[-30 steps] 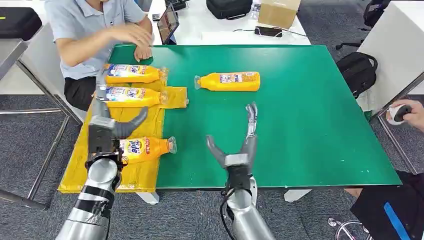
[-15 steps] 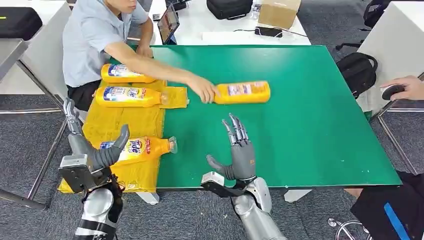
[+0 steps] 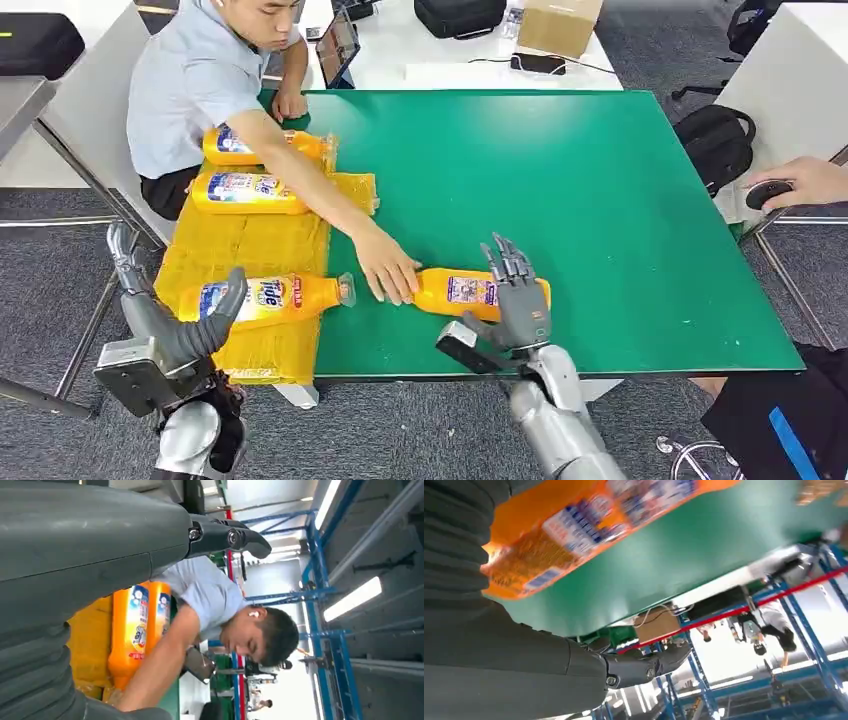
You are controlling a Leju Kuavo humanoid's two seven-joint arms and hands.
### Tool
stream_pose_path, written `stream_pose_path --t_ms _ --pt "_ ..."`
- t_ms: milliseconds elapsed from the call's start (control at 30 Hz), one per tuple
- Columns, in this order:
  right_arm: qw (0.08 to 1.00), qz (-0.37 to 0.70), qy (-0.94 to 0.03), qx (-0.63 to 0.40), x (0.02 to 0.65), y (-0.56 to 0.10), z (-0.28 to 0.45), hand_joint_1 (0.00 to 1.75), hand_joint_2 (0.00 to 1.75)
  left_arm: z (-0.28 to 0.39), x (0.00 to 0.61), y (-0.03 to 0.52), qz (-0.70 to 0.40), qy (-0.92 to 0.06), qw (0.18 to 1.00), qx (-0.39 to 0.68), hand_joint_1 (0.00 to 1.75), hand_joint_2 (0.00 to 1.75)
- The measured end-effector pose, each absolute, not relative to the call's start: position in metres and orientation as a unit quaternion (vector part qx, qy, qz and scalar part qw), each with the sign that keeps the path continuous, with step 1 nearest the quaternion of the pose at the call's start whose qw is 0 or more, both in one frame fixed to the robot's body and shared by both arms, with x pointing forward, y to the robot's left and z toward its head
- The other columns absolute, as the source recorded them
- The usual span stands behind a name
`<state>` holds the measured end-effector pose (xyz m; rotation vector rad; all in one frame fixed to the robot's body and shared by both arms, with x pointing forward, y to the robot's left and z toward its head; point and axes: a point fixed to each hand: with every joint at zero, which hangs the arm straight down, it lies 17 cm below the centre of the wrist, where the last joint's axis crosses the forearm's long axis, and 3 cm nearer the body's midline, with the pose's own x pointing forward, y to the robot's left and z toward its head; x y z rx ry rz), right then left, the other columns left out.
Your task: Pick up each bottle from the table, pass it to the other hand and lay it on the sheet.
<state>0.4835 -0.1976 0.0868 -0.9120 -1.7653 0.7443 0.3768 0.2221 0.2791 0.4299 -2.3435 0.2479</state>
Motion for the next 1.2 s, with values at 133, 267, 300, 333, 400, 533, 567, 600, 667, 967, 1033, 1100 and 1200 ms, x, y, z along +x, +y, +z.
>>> stream_pose_path --t_ms 133,267,300,333,400,533,567,600,667,967,1033,1100,1200 --pt "0.508 0.343 -0.697 -0.372 0.499 -0.207 0.072 0.00 1.75 0.281 0.376 0.215 0.090 -0.914 0.365 0.155 0.00 1.75" --pt "0.544 0.379 -0.650 -0.371 0.512 -0.214 0.051 0.00 1.75 0.280 0.379 0.210 0.082 -0.912 0.372 0.151 0.00 1.75" --pt "0.555 0.388 -0.634 -0.375 0.513 -0.218 0.043 0.00 1.75 0.280 0.379 0.209 0.080 -0.912 0.374 0.150 0.00 1.75" --pt "0.560 0.394 -0.620 -0.382 0.515 -0.222 0.040 0.00 1.75 0.279 0.380 0.208 0.078 -0.911 0.376 0.151 0.00 1.75" --pt "0.563 0.407 -0.602 -0.394 0.518 -0.227 0.035 0.00 1.75 0.278 0.381 0.208 0.076 -0.910 0.379 0.151 0.00 1.75" --pt "0.561 0.418 -0.589 -0.405 0.523 -0.231 0.034 0.00 1.75 0.278 0.381 0.207 0.074 -0.909 0.381 0.153 0.00 1.75" --pt "0.564 0.421 -0.584 -0.405 0.524 -0.232 0.032 0.00 1.75 0.278 0.381 0.207 0.073 -0.909 0.381 0.154 0.00 1.75" --pt "0.570 0.424 -0.579 -0.400 0.525 -0.233 0.029 0.00 1.75 0.278 0.381 0.207 0.071 -0.909 0.381 0.155 0.00 1.75" --pt "0.584 0.435 -0.567 -0.385 0.527 -0.231 0.023 0.00 1.75 0.277 0.382 0.207 0.071 -0.908 0.383 0.154 0.00 1.75" --pt "0.612 0.468 -0.531 -0.353 0.534 -0.225 0.010 1.55 1.75 0.277 0.386 0.206 0.068 -0.908 0.384 0.152 0.00 1.75" --pt "0.617 0.482 -0.519 -0.343 0.535 -0.222 0.006 1.69 1.75 0.277 0.386 0.207 0.069 -0.909 0.383 0.151 0.00 1.75" --pt "0.624 0.497 -0.504 -0.329 0.534 -0.218 0.000 1.69 1.75 0.277 0.387 0.206 0.070 -0.909 0.385 0.145 0.00 1.75" --pt "0.626 0.506 -0.498 -0.323 0.535 -0.216 -0.001 1.69 1.75 0.275 0.388 0.206 0.070 -0.908 0.387 0.142 0.00 1.75"
